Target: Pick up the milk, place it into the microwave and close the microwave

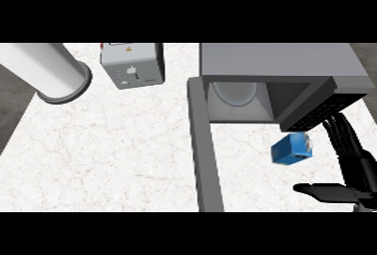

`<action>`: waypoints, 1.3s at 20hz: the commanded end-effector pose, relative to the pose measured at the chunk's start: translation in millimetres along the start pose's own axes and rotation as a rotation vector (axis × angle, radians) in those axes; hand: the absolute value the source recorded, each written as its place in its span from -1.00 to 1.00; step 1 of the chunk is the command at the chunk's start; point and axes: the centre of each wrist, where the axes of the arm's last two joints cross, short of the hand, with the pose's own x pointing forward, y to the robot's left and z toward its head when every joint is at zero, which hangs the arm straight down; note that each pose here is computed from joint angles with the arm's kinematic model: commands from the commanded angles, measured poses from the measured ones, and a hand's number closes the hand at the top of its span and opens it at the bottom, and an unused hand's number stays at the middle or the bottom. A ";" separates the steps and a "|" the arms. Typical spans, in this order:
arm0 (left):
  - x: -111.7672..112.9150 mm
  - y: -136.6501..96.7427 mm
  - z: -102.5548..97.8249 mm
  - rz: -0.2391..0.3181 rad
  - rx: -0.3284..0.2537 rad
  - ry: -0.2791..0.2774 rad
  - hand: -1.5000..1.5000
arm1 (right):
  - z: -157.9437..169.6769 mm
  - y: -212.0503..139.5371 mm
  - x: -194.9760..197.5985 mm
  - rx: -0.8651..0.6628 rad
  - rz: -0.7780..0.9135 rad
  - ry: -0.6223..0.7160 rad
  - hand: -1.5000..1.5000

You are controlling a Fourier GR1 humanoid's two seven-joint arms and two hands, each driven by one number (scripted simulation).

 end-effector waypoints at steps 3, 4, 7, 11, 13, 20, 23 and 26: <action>16.5 6.3 5.0 0.006 -0.024 -0.035 -1.00 | -1.4 -14.9 -20.6 0.015 -0.009 0.020 -1.00; 12.7 -0.5 8.3 0.024 -0.001 -0.047 -1.00 | -3.5 0.1 -43.0 0.015 -0.028 0.029 -1.00; 15.9 -1.3 3.9 0.024 -0.013 -0.019 -1.00 | 3.3 -6.3 -57.4 0.024 -0.039 0.035 -1.00; 29.4 -15.2 13.9 0.040 -0.027 -0.025 -1.00 | -13.3 -8.4 -58.1 0.033 0.001 0.009 -1.00; 1.9 11.8 4.2 0.044 -0.017 -0.028 -1.00 | -23.5 5.1 -77.5 0.058 0.000 0.031 -1.00; -3.8 13.8 9.5 0.042 -0.005 -0.045 -1.00 | -14.8 -3.8 -102.5 0.029 0.046 0.013 -1.00; 16.0 -0.8 9.2 0.043 -0.016 -0.029 -1.00 | -25.6 -13.9 -96.1 0.033 0.043 0.026 -1.00; 5.9 -1.7 0.8 0.049 -0.021 -0.039 -1.00 | -24.7 -5.0 -109.4 0.050 0.055 0.023 -1.00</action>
